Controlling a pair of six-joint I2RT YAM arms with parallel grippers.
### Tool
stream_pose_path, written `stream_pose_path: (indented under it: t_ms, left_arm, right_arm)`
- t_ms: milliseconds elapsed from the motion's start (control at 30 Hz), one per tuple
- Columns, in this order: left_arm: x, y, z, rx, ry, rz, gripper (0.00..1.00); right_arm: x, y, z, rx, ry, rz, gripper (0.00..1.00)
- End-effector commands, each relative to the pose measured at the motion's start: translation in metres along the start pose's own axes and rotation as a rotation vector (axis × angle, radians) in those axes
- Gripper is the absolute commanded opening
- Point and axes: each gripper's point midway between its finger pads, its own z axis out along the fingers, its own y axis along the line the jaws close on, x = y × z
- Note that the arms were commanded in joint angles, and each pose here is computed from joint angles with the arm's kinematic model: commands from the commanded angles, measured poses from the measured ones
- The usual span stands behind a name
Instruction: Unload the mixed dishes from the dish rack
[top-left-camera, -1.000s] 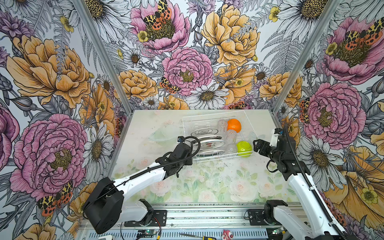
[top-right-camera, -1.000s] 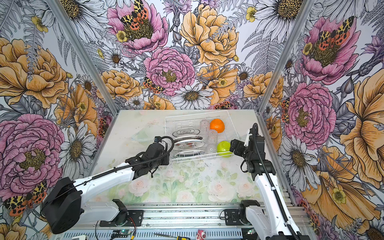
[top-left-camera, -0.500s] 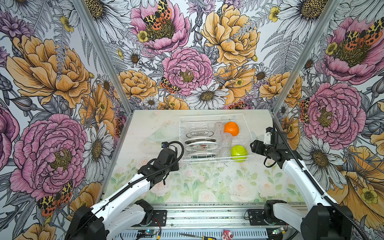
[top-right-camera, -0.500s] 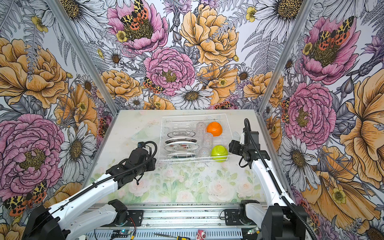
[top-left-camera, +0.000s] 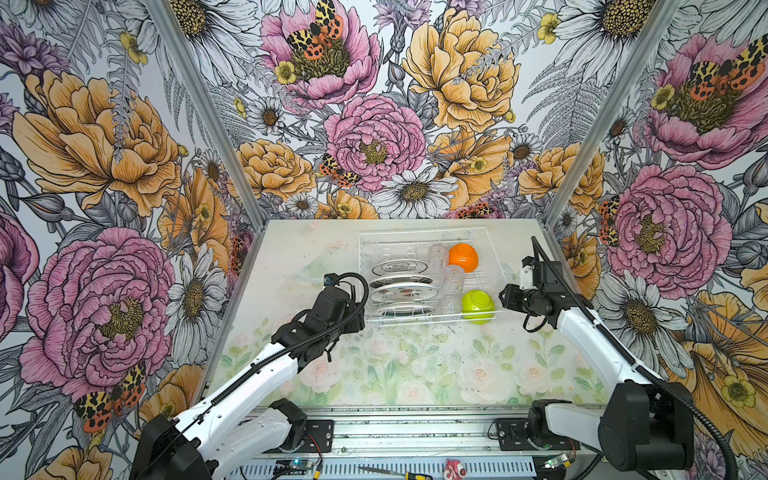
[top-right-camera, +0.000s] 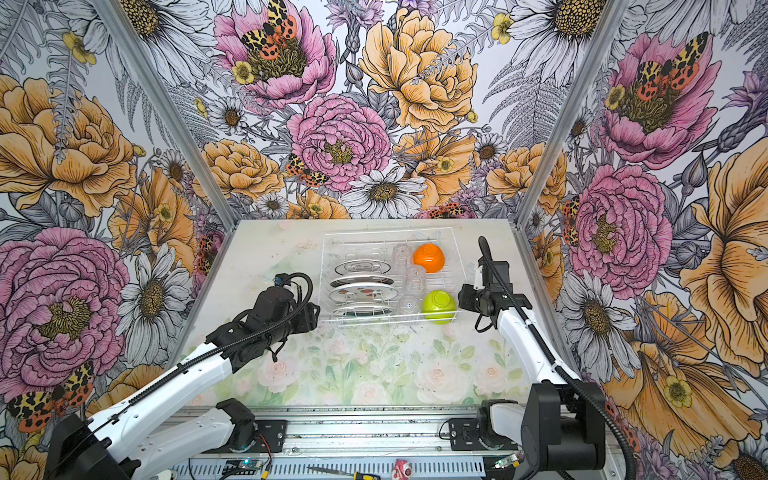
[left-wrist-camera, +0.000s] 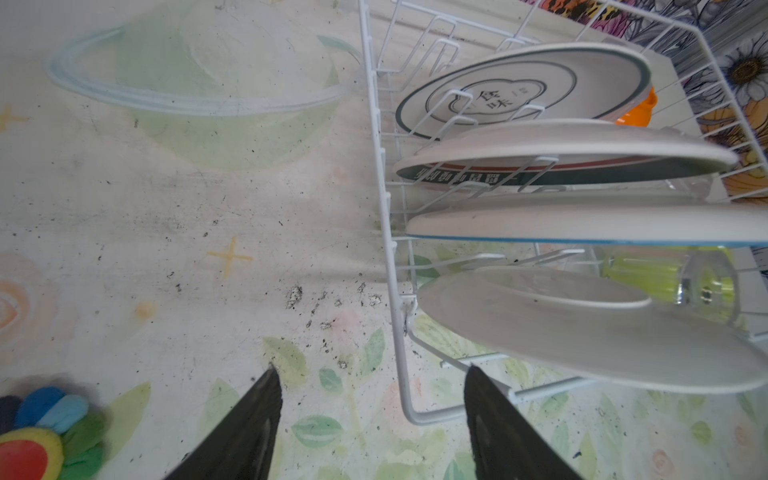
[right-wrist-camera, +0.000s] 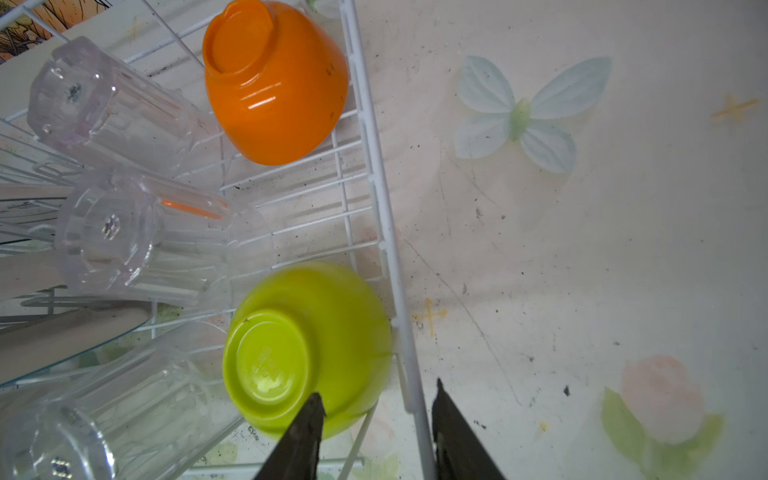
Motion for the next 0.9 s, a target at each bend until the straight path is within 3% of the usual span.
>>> stream_pose_path:
  t_ms: [0,367,600,667,867]
  left_arm:
    - [-0.018,-0.013,-0.004,0.049,-0.051,0.006,0.80]
    - [-0.029,-0.033,0.004,0.116,-0.063,0.031,0.98]
    - [-0.033,-0.035,0.001,0.125,-0.077,0.033,0.99]
    - [-0.033,-0.034,0.001,0.126,-0.083,0.031,0.99]
    - [-0.033,-0.037,0.004,0.131,-0.073,0.026,0.99]
  right_arm:
    - [-0.003,0.014,0.005,-0.026,0.012,-0.050,0.41]
    - [0.008,0.021,0.021,-0.016,0.064,-0.080,0.29]
    - [0.023,0.022,0.023,-0.025,0.091,-0.087,0.11]
    - [0.028,0.023,0.023,-0.030,0.098,-0.092,0.01]
    - [0.038,0.027,0.022,-0.043,0.114,-0.109,0.00]
